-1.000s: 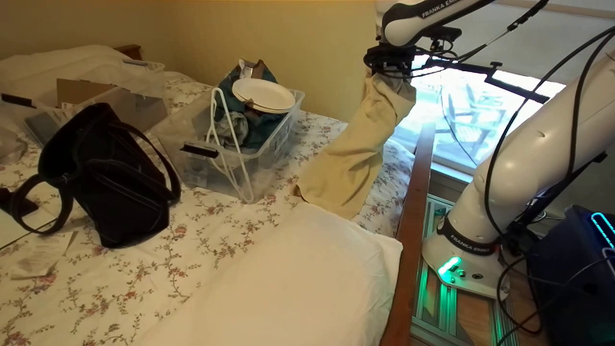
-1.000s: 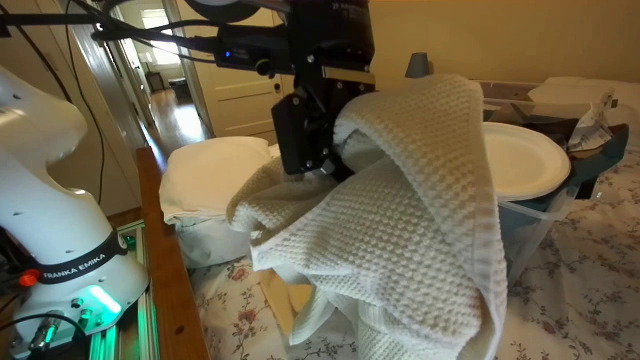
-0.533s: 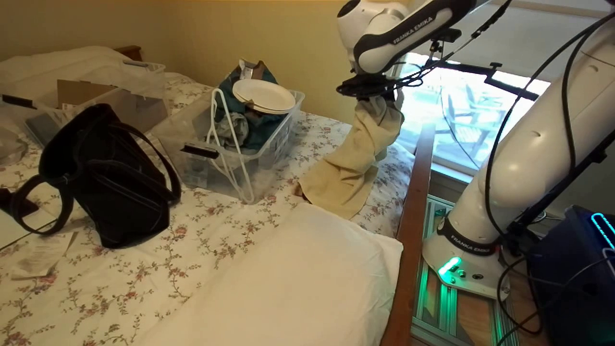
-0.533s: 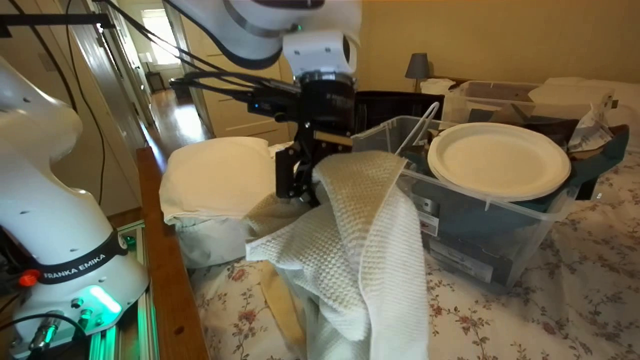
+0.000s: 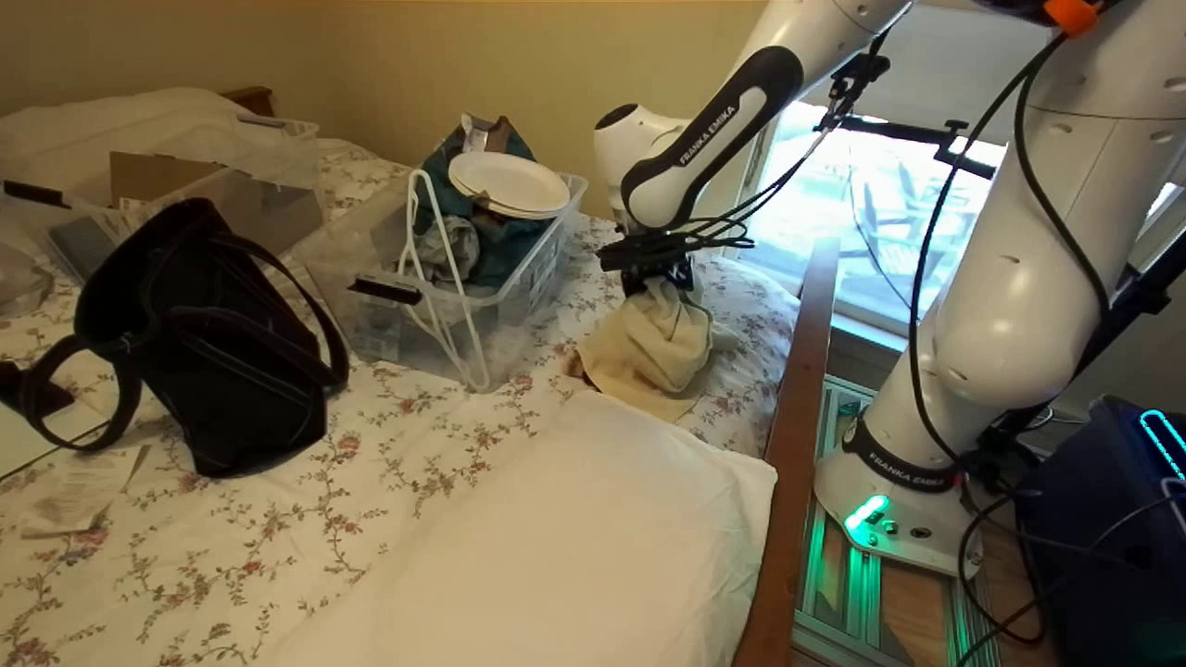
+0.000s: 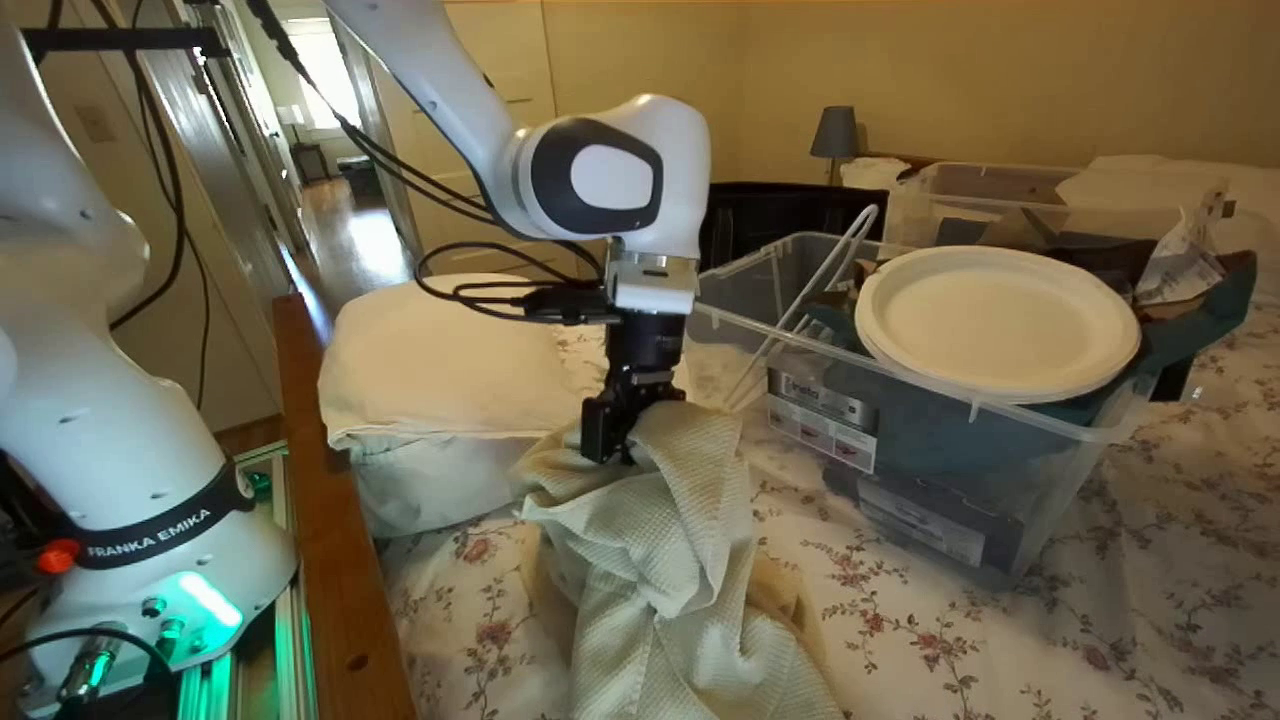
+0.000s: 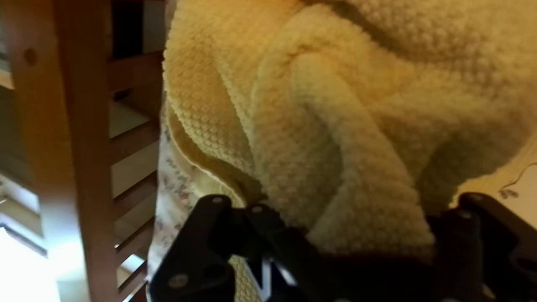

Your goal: Put the towel on the right side of the bed.

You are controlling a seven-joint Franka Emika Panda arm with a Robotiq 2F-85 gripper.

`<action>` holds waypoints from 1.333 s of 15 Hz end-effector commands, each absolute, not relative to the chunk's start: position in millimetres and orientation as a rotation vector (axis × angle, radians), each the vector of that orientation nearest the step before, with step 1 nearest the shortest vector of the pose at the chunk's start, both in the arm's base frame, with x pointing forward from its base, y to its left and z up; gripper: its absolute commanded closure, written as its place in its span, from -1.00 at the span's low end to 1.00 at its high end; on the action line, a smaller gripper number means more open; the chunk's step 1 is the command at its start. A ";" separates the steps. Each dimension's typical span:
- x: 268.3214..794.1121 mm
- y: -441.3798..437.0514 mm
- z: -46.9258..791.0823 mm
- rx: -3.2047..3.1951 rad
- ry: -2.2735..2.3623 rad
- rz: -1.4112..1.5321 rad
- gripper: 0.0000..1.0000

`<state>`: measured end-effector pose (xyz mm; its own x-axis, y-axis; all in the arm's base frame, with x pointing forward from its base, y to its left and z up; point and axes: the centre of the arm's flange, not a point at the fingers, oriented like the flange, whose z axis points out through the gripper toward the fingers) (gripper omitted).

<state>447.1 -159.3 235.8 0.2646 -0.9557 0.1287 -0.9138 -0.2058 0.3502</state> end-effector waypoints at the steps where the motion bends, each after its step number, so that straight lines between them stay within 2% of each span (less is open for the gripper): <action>1: 450.9 -147.7 196.2 2.394 -1.745 -0.154 1.00; 8: 453.7 -153.2 195.2 2.358 -1.729 -0.125 1.00; 14: 480.4 -117.2 102.9 2.643 -1.666 -0.216 1.00; 19: 477.2 -110.9 27.2 2.710 -1.562 -0.459 1.00; 20: 476.9 -115.5 36.7 2.717 -1.549 -0.446 0.63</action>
